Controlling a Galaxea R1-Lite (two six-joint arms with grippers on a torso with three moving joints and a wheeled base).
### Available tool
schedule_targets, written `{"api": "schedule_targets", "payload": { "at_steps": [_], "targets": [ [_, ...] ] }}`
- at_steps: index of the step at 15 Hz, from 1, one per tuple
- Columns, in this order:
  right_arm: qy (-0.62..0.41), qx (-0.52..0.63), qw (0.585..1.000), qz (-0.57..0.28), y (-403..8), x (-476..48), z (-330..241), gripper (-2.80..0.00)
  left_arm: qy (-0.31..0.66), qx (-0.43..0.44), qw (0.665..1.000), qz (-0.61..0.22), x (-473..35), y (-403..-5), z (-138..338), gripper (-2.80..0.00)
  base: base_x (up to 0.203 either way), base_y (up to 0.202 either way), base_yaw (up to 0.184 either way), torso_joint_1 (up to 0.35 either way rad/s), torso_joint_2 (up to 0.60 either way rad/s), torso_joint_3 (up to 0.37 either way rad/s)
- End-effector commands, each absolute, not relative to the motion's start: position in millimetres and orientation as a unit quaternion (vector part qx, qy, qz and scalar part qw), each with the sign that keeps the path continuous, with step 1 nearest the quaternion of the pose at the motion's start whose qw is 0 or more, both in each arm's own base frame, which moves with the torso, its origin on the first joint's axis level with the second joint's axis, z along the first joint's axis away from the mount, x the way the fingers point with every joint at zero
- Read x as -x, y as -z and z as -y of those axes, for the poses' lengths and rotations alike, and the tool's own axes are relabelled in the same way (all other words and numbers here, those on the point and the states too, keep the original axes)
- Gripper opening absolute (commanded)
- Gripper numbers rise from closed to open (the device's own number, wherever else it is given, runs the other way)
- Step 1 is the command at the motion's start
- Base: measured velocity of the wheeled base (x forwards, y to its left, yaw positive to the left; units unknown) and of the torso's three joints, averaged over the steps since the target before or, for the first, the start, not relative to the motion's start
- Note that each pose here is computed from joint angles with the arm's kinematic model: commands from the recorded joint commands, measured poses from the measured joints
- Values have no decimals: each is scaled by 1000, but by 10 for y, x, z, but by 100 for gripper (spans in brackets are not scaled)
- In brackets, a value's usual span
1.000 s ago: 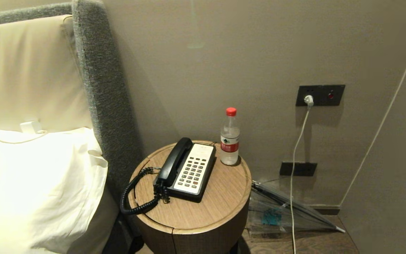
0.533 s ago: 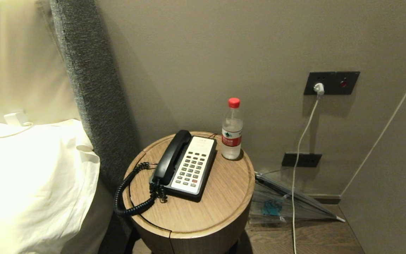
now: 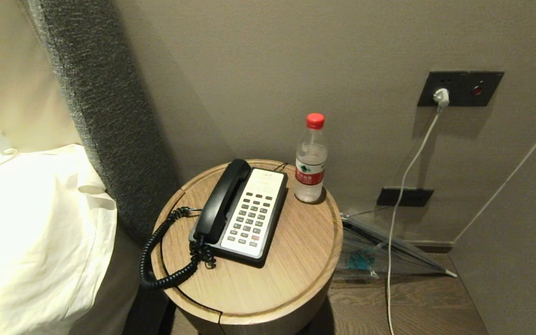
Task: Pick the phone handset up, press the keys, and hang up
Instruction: Pick up the desk phone handset
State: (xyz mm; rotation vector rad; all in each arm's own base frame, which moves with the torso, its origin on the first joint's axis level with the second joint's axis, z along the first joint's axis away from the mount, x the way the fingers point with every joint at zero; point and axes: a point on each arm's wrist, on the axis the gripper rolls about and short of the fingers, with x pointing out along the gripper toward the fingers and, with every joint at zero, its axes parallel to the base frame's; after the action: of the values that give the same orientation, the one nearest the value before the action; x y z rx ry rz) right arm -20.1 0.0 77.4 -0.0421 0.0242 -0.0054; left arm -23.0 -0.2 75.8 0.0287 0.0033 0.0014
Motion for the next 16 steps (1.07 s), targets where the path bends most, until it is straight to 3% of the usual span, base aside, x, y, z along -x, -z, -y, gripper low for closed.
{"api": "schedule_targets", "payload": {
  "at_steps": [1,16],
  "targets": [
    [3,21,1000,-12,-771,200,0,-280,-1,-15,1000,-1,231,-757,2,-280,0,0,0,2,7,-198],
    [3,21,1000,-12,-773,200,0,-280,-2,-14,1000,-1,231,-757,1,-280,0,0,0,1,3,-196]
  ]
}}
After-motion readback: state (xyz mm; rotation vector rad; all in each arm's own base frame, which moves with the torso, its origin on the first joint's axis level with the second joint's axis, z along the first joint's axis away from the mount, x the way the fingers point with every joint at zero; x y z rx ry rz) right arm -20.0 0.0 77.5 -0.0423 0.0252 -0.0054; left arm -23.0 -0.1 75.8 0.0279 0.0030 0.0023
